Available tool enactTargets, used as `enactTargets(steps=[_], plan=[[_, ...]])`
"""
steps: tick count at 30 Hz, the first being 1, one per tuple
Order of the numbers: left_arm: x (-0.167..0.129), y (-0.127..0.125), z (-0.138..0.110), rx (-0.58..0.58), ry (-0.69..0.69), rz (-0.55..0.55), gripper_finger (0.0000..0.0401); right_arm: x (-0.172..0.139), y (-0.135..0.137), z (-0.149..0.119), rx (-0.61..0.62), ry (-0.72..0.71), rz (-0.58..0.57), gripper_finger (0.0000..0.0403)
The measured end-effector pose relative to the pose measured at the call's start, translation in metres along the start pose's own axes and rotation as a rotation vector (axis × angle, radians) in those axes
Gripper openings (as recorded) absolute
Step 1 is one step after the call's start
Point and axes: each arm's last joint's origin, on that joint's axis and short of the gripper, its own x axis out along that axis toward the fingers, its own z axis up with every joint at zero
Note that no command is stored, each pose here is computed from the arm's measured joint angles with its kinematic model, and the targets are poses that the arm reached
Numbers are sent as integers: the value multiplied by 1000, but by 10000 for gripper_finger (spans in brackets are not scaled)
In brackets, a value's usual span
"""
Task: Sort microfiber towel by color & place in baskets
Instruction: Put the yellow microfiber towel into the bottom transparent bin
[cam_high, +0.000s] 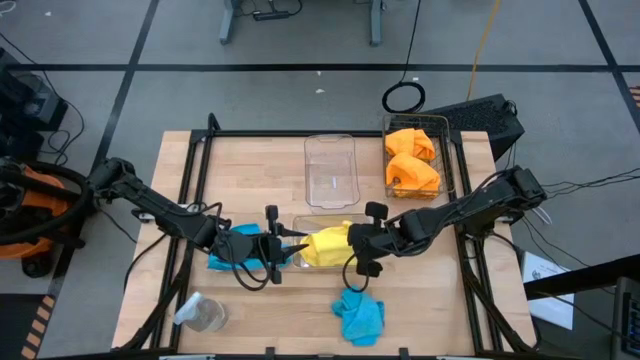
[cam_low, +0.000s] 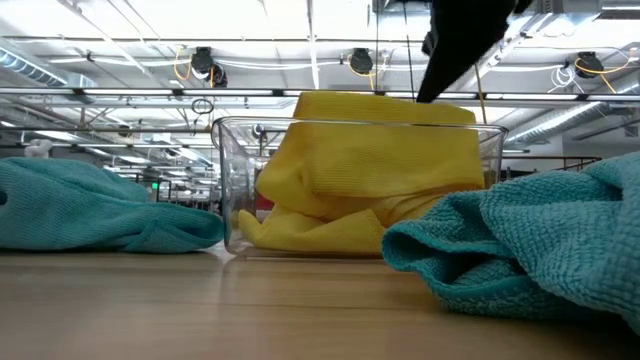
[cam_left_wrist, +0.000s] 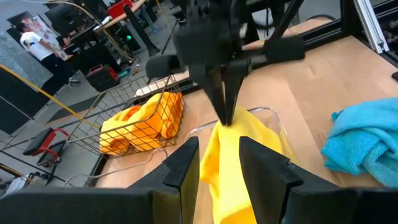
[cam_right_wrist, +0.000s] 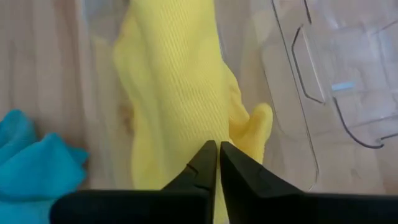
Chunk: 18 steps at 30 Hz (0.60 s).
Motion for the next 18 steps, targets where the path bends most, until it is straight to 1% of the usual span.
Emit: enactTargets(steps=[3,8,11,15,18], plan=[[0,0,0,0,0,0,121,15,-6,-5,11,-11,-9,18],[0,0,0,0,0,1,121,41,-22,-9,27,-65,-24,3],[0,0,0,0,1,1,121,52,-33,-13,38,-76,-36,3],[0,0,0,2,3,0,121,59,-41,-17,52,-35,-17,1],[0,0,-1,3,4,0,121,55,-41,-12,53,-37,-12,1]])
